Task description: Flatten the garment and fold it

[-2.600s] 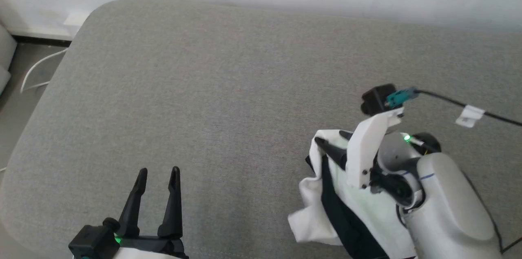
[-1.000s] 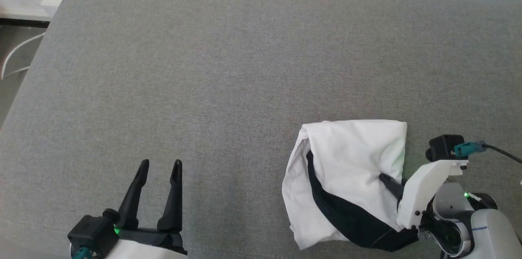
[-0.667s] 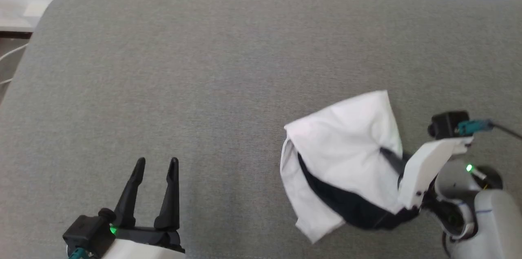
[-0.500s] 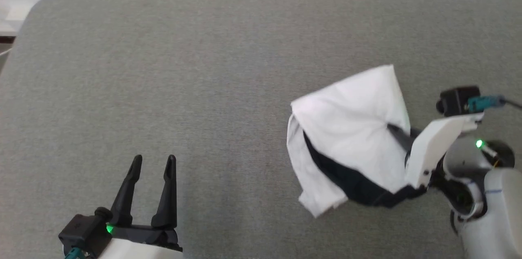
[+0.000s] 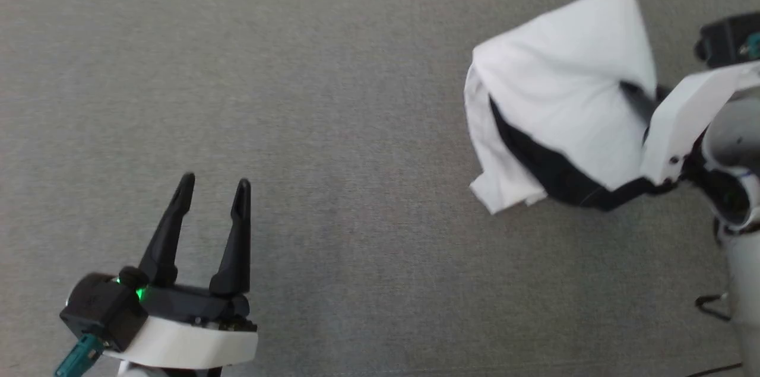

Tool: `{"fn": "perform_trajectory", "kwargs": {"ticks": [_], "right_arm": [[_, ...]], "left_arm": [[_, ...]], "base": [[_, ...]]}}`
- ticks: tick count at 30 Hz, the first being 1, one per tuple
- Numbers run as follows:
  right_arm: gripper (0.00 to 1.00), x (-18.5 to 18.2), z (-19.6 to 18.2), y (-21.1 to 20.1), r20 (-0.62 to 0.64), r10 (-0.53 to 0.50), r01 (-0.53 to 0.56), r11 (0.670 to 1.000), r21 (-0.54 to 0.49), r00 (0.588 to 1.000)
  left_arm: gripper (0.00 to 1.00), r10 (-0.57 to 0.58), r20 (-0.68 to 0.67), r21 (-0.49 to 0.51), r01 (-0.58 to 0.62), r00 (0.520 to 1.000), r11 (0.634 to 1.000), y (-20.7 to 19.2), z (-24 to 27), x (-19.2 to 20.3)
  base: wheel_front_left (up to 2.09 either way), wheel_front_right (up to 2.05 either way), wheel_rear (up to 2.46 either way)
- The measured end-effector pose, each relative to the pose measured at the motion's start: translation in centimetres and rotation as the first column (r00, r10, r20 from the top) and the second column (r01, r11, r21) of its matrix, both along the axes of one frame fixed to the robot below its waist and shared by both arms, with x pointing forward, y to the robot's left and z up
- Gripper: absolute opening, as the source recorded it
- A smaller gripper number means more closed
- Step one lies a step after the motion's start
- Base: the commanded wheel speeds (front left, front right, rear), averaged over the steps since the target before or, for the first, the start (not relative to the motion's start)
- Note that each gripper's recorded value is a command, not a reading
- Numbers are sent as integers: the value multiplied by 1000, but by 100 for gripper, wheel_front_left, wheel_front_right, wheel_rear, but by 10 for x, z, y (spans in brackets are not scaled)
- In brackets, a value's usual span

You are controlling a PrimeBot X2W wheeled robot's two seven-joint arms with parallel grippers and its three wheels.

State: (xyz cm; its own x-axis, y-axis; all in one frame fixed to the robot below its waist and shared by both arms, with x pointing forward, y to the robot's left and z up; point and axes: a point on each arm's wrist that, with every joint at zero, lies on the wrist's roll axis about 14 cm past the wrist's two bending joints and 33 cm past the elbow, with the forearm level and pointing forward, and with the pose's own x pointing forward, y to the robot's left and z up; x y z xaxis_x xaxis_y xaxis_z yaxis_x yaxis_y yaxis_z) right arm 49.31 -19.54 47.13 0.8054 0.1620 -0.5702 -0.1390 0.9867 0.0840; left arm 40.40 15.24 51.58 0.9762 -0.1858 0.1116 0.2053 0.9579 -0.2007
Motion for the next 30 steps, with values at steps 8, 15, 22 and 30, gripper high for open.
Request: {"fn": "perform_trajectory", "kwargs": {"ticks": [8,15,22,30], "right_arm": [[0,21,12,-52,52,-83,88,991,-105,995],[0,34,13,-92,69,-148,158,971,-182,987],[0,42,4,-126,71,-218,229,949,-216,973],[0,47,-7,-171,85,-318,329,907,-263,944]], "left_arm": [[100,-120,16,22,120,993,993,-32,-1,30],[100,-201,12,32,200,980,979,-54,-12,53],[100,-254,-1,34,254,967,967,-69,-26,69],[100,-298,-48,44,300,953,953,-79,-53,82]], "base": [[0,0,0],[0,0,0],[0,0,0],[0,0,0]]}}
